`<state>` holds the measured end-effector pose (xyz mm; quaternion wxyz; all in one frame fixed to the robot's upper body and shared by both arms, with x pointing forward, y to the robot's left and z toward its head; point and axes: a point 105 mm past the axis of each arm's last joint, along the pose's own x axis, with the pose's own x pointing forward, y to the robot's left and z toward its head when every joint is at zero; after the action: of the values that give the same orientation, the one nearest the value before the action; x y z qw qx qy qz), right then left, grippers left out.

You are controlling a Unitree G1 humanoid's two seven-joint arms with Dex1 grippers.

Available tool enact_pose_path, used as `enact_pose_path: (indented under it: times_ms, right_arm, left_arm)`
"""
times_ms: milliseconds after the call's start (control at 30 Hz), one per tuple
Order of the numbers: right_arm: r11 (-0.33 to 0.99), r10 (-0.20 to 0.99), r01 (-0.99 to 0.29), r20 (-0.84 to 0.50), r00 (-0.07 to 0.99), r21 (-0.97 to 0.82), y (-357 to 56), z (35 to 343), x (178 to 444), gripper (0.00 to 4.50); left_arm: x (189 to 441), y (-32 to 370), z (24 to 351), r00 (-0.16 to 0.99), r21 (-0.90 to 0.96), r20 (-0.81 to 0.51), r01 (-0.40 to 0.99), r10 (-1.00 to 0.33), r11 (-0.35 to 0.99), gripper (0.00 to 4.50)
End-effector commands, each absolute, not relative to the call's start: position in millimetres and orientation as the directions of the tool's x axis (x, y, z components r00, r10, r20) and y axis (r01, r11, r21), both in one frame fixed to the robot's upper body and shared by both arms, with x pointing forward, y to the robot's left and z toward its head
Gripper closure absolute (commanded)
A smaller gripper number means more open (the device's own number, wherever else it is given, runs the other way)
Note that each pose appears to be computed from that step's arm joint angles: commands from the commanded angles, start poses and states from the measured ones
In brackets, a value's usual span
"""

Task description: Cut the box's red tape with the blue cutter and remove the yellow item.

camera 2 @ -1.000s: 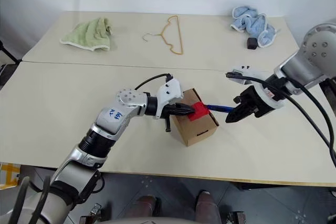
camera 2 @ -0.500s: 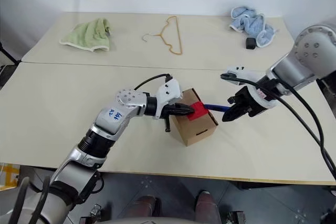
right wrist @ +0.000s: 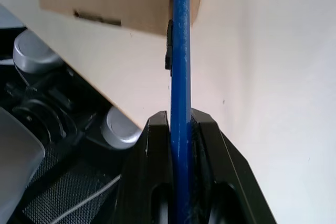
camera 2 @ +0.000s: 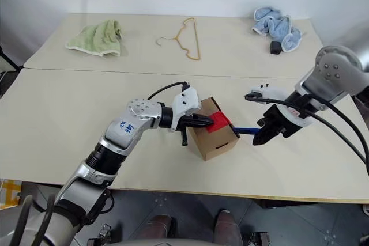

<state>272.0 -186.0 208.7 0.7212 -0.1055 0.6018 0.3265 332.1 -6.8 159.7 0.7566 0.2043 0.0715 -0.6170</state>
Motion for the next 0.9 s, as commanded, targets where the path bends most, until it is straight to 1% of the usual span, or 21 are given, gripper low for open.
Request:
enact_pose_path:
  times_ms: [33, 100, 167, 267, 367, 433, 500, 567, 633, 667, 733, 833, 900]
  right_arm:
    - [0.76, 0.343, -0.597, -0.939, 0.032, 0.258, -190, 205, 265, 4.35]
    - [0.759, 0.348, -0.596, -0.937, 0.032, 0.262, -192, 205, 264, 4.35]
    - [0.744, 0.379, -0.607, -0.924, 0.04, 0.279, -191, 209, 260, 4.35]
    - [0.709, 0.472, -0.62, -0.879, 0.066, 0.335, -189, 222, 256, 4.35]
    - [0.722, 0.5, -0.629, -0.846, 0.184, 0.29, -204, 230, 263, 4.35]
    - [0.733, 0.525, -0.627, -0.806, 0.275, 0.264, -228, 235, 263, 4.35]
    - [0.735, 0.556, -0.629, -0.757, 0.343, 0.254, -248, 243, 260, 4.35]
    - [0.7, 0.622, -0.669, -0.673, 0.4, 0.25, -259, 253, 260, 4.35]
    - [0.699, 0.661, -0.673, -0.579, 0.477, 0.243, -271, 261, 265, 4.35]
    - [0.726, 0.654, -0.652, -0.514, 0.556, 0.218, -282, 259, 274, 4.35]
    - [0.764, 0.632, -0.616, -0.41, 0.657, 0.192, -297, 251, 281, 4.35]
    - [0.823, 0.568, -0.551, -0.221, 0.793, 0.139, -314, 222, 291, 4.35]
    - [0.875, 0.484, -0.477, -0.154, 0.861, 0.082, -325, 197, 298, 4.35]
  left_arm:
    - [326, -1, 118, 0.198, 0.115, -0.479, 0.98, -0.856, 0.162, 4.5]
    - [327, -1, 119, 0.199, 0.115, -0.477, 0.98, -0.856, 0.164, 4.5]
    - [327, 0, 121, 0.202, 0.122, -0.47, 0.979, -0.859, 0.163, 4.5]
    - [330, -2, 131, 0.212, 0.146, -0.427, 0.976, -0.879, 0.164, 4.5]
    - [334, -3, 155, 0.215, 0.164, -0.312, 0.972, -0.925, 0.17, 4.5]
    - [332, 2, 182, 0.177, 0.201, -0.208, 0.97, -0.962, 0.135, 4.5]
    - [329, 9, 205, 0.137, 0.241, -0.131, 0.965, -0.982, 0.102, 4.5]
    - [328, 21, 219, 0.11, 0.278, -0.092, 0.957, -0.99, 0.081, 4.5]
    - [328, 37, 230, 0.103, 0.305, -0.084, 0.95, -0.991, 0.073, 4.5]
    - [329, 52, 230, 0.115, 0.307, -0.114, 0.949, -0.987, 0.075, 4.5]
    - [328, 73, 228, 0.131, 0.303, -0.159, 0.95, -0.979, 0.078, 4.5]
    - [326, 110, 214, 0.205, 0.272, -0.214, 0.952, -0.955, 0.143, 4.5]
    - [322, 130, 207, 0.261, 0.246, -0.213, 0.947, -0.941, 0.207, 4.5]
